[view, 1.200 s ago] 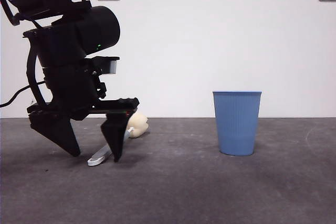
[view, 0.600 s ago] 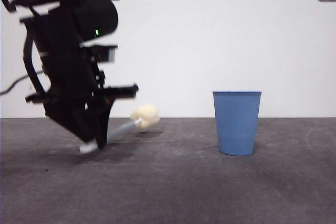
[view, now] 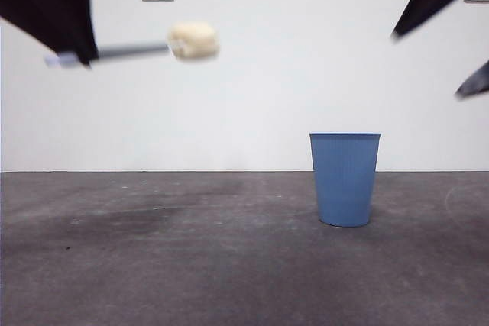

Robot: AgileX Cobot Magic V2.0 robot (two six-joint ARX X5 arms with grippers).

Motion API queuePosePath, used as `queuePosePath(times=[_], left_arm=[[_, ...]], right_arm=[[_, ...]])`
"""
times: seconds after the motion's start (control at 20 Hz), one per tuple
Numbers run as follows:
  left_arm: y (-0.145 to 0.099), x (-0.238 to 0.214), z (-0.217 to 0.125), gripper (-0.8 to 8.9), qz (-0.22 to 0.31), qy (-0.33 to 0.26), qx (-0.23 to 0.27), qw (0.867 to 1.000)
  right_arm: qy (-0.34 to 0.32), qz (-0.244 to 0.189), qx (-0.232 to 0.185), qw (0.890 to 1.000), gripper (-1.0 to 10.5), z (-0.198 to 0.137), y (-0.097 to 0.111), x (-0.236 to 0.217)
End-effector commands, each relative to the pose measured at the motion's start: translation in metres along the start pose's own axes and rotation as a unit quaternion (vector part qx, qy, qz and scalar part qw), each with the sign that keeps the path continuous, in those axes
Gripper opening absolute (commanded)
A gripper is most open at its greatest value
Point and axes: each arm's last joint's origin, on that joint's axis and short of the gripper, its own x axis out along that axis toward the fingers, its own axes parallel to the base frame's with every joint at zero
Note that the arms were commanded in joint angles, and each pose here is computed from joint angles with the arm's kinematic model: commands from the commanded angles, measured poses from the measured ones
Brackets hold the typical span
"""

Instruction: Pick up the cup brush,pick up the cup,insert the brush into the cup,clean the cup,put the cup brush back,put the cup back to the fixed position on the table

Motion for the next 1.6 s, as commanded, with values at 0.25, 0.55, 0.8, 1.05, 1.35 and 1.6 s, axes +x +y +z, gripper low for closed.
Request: queuePosePath(times=[0.25, 0.55, 0.8, 1.05, 1.35, 1.6], left_arm=[[0.007, -0.052, -0.021, -0.09, -0.003, -0.032, 0.012, 0.999], [0.009, -0.061, -0.03, -0.08, -0.002, -0.016, 0.013, 1.0], [0.01, -0.061, -0.032, -0.08, -0.002, -0.009, 0.012, 1.0], [0.01, -0.061, -0.033, -0.08, -0.001, -0.002, 0.002, 1.0], [0.01, -0.061, -0.033, -0.09, -0.001, -0.002, -0.007, 1.0], [0.01, -0.061, -0.033, -0.08, -0.001, -0.002, -0.012, 1.0]], right_arm=[[-0.047, -0.082, -0.034, 0.995, 5.6, -0.026, 0.005, 0.06], [-0.069, -0.114, -0.057, 0.989, 5.6, -0.026, -0.006, 0.093], [-0.088, -0.123, -0.067, 0.986, 5.6, -0.026, -0.021, 0.118], [-0.127, -0.117, -0.086, 0.981, 5.6, -0.022, -0.032, 0.129], [-0.143, -0.118, -0.093, 0.978, 5.6, -0.029, -0.042, 0.15], [-0.169, -0.116, -0.098, 0.974, 5.0, -0.031, -0.047, 0.16]])
